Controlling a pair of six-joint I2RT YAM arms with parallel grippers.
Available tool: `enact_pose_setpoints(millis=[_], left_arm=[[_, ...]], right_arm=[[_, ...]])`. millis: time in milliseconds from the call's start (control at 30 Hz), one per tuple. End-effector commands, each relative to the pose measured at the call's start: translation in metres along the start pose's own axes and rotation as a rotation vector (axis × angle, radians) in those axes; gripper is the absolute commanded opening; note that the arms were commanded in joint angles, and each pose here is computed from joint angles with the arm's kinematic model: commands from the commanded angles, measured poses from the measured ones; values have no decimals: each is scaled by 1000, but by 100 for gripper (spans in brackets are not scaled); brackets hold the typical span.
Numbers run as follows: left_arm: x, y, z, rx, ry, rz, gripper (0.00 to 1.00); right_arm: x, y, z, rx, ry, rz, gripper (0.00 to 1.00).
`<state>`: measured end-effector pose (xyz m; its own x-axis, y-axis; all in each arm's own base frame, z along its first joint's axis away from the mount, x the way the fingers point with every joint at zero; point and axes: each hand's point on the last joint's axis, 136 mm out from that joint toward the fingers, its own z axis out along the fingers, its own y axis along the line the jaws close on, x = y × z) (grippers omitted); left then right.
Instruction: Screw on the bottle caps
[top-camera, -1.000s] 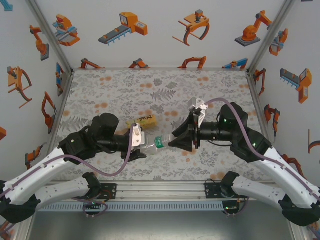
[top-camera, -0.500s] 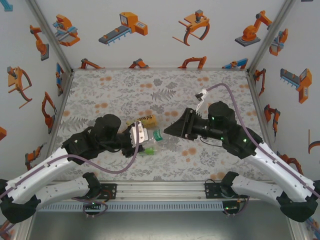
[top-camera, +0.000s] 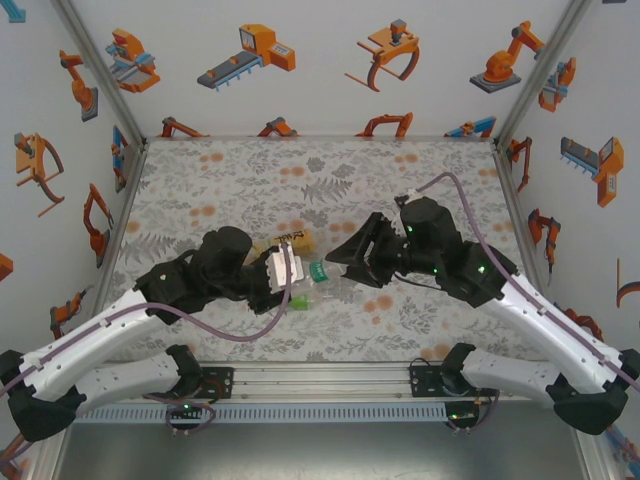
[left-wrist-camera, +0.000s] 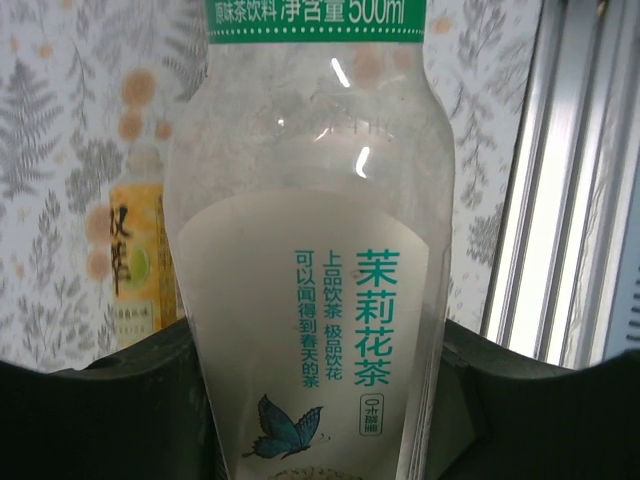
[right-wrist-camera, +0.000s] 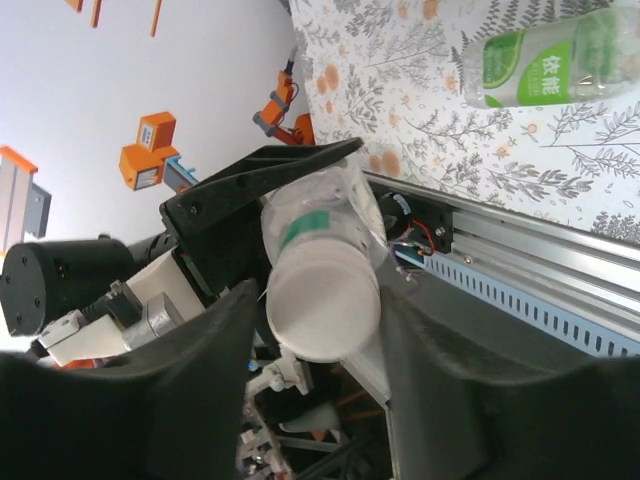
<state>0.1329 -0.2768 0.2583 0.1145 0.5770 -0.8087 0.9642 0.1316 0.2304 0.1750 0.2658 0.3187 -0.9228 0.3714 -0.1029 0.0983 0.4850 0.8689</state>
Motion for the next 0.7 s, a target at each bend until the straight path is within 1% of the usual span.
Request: enact_pose_setpoints(millis=[0,100,167,333,467,533,667], left_arm=[[-47,-6,-7,50,-198,42,0],[-50,-7,-11,52,-220,17,0],[-50,-6,-14,41,-227,7,0],[-47,-7,-15,38,-226,-16,0],[-45,-9,-14,52,-216,-35,0],[-45,-12,-15,69,-218,-41,0],[-39,-21,-16,109,-209,-54,0]], right_arm=[[2,11,-20,-13,-19,-149,62],[-3,17,-37,-30,-72,-225,70],[-6,17,-49,-23,-108,-279,72],[-10,31,-72,-72,-169,-452,72],[-8,50,-84,-149,-205,-609,72],[-3,63,-87,-211,-204,-714,71],[7,79,-93,-290,-208,-911,66]])
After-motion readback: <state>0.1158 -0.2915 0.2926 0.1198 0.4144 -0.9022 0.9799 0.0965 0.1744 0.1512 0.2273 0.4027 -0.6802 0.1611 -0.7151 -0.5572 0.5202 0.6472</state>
